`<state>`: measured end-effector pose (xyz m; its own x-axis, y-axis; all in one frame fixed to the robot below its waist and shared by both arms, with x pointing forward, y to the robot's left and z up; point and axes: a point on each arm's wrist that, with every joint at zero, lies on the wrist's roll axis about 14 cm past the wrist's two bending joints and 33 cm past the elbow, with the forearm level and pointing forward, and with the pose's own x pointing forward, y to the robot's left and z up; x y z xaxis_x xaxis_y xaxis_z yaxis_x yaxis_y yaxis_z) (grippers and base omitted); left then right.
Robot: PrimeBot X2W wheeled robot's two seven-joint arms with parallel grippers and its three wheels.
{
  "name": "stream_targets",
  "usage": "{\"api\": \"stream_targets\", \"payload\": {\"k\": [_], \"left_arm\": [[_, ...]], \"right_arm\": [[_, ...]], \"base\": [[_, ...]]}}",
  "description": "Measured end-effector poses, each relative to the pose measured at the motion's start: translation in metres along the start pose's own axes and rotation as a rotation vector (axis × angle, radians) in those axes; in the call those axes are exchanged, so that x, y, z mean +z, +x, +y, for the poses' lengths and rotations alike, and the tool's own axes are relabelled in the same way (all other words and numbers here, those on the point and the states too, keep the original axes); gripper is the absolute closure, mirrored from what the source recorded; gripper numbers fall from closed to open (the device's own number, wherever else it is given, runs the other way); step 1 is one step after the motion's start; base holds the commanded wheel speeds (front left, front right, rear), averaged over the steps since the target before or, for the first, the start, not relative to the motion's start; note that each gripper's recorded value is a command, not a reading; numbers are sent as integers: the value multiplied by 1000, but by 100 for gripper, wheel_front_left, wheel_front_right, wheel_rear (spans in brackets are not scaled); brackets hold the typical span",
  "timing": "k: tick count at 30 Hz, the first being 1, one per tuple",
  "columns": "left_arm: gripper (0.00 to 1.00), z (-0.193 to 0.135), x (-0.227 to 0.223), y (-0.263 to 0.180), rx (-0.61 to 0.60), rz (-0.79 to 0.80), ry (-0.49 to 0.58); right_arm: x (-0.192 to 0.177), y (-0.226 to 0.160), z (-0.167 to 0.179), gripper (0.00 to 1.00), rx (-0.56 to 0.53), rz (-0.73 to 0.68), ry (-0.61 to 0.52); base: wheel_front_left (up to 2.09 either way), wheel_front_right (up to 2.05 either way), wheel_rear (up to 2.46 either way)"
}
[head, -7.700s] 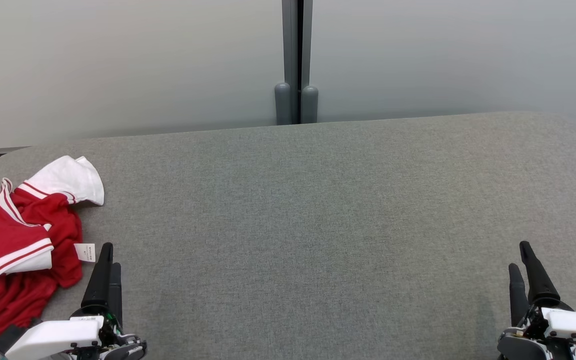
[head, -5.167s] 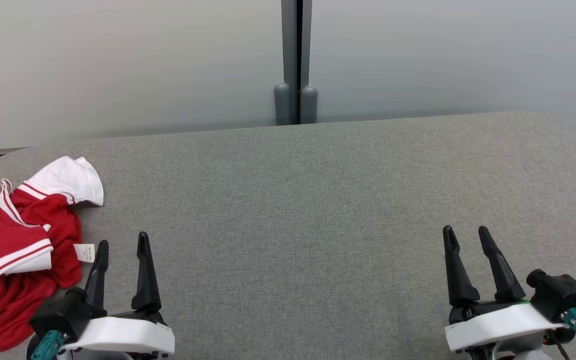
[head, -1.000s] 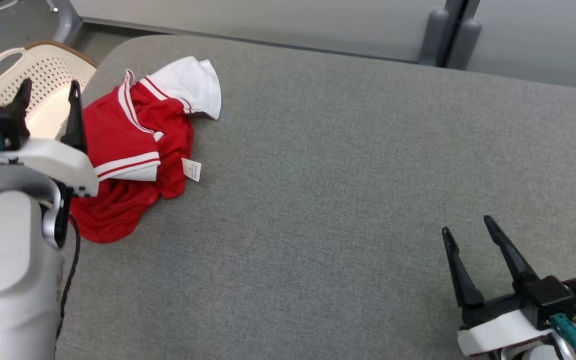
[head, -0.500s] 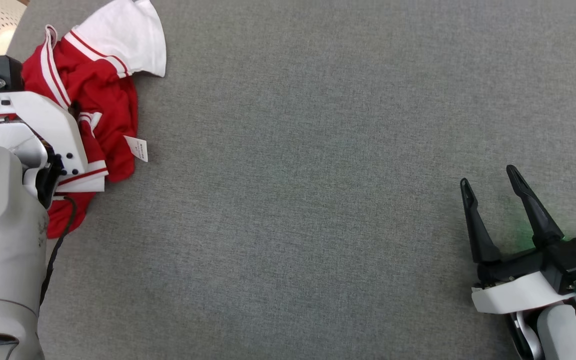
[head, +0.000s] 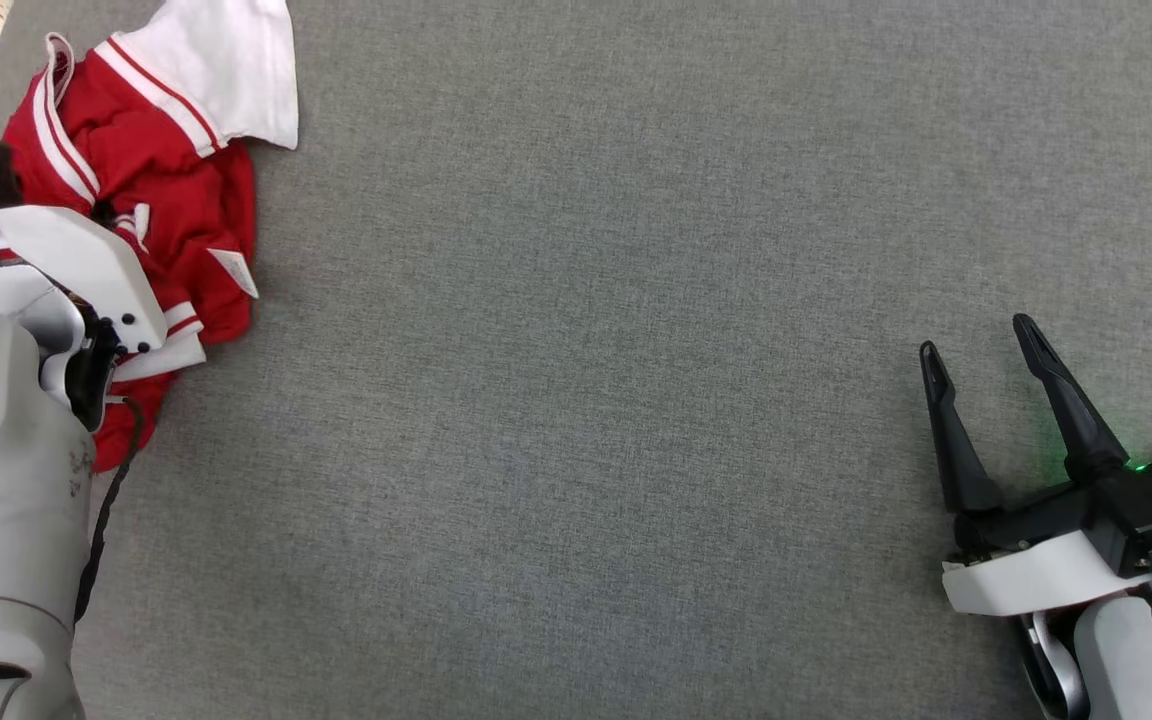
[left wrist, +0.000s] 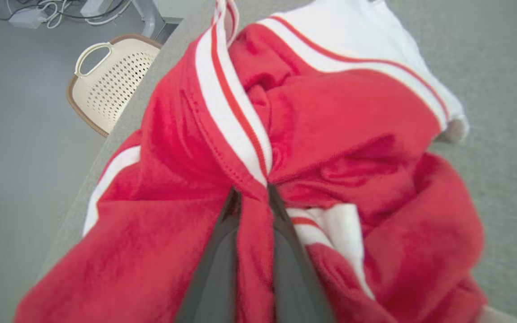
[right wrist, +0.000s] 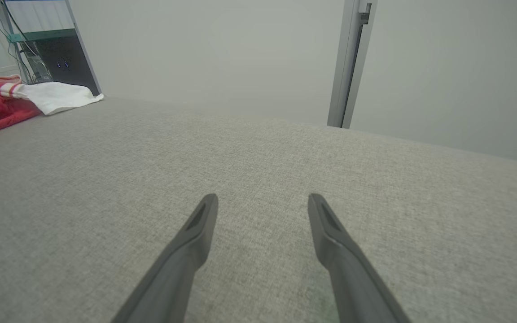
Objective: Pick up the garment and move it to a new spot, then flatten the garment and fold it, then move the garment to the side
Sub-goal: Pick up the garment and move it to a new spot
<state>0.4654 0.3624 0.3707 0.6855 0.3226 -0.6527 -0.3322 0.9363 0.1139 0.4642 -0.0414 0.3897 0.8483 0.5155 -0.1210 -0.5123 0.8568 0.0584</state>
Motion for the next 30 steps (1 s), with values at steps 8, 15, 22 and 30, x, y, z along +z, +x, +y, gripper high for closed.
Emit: {"api": "stream_targets", "payload": {"k": [8,15,22,30], "left_arm": [[100,5,68,-27,-30,-322,-27],[100,9,140,-75,-68,-599,-16],[100,-50,201,-118,-228,-787,19],[100,-167,230,-176,-561,-895,25]], "right_arm": [[22,-6,8,0,-6,-38,-1],[52,-23,21,0,-25,-94,9],[77,-52,4,0,-123,-146,3],[98,-105,-32,0,-294,-196,-26]], "base": [[0,0,0],[0,0,0],[0,0,0],[0,0,0]]}}
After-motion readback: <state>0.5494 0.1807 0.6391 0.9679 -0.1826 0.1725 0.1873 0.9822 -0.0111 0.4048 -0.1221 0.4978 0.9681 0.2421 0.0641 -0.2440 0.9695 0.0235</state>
